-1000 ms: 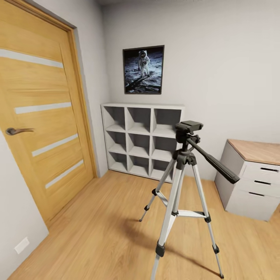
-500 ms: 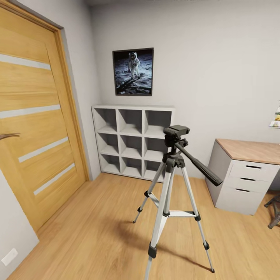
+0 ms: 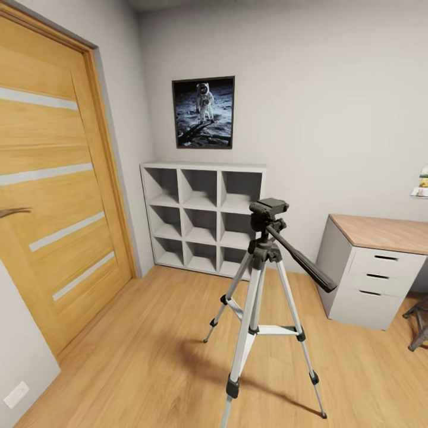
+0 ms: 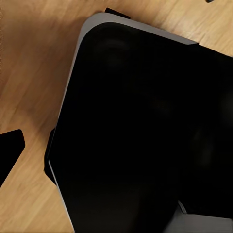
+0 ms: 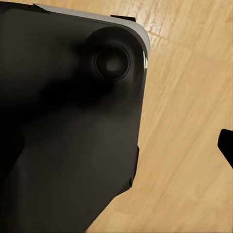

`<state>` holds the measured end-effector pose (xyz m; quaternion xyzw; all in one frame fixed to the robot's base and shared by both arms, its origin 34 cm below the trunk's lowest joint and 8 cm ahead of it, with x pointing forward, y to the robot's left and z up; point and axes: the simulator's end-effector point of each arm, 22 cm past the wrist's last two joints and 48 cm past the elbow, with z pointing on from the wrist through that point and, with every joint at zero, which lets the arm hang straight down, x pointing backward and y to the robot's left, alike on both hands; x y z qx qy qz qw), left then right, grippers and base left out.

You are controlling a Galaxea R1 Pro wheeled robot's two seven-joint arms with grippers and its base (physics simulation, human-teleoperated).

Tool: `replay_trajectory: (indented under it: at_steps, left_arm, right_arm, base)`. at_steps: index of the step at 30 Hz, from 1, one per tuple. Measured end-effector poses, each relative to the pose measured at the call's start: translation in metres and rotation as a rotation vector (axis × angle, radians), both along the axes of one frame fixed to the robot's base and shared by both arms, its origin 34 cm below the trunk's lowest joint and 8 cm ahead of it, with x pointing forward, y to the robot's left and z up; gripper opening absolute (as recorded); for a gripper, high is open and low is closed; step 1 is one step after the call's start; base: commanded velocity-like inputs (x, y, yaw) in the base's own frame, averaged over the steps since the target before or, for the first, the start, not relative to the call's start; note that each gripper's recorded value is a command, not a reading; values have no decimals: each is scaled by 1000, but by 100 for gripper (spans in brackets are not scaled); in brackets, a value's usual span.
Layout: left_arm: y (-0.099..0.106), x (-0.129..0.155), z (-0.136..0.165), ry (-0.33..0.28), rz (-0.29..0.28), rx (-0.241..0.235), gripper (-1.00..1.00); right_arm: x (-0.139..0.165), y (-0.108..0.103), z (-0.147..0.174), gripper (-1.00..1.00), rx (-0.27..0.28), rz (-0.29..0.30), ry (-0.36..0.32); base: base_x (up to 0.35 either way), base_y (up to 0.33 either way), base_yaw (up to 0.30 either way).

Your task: Attach the digital camera to the camera tripod in the bedroom.

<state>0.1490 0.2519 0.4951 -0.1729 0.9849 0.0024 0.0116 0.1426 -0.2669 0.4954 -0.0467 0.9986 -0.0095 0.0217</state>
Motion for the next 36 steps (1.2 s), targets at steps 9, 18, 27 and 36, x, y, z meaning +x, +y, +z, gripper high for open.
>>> replay_trajectory:
  at_steps: [9,18,27,36]
  left_arm:
    - [0,-1,13,0,0,0,100]
    - [0,-2,26,0,1,0,100]
    - [1,-3,37,1,1,2,100]
    - [1,-5,49,1,2,2,100]
  right_arm:
    - [-1,0,13,100,0,1,0]
    - [-2,0,26,100,0,1,0]
    - [-3,0,38,100,0,1,0]
    - [-5,0,49,100,0,2,0]
  base:
    - [0,0,0]
    - [0,0,0]
    - [0,0,0]
    - [0,0,0]
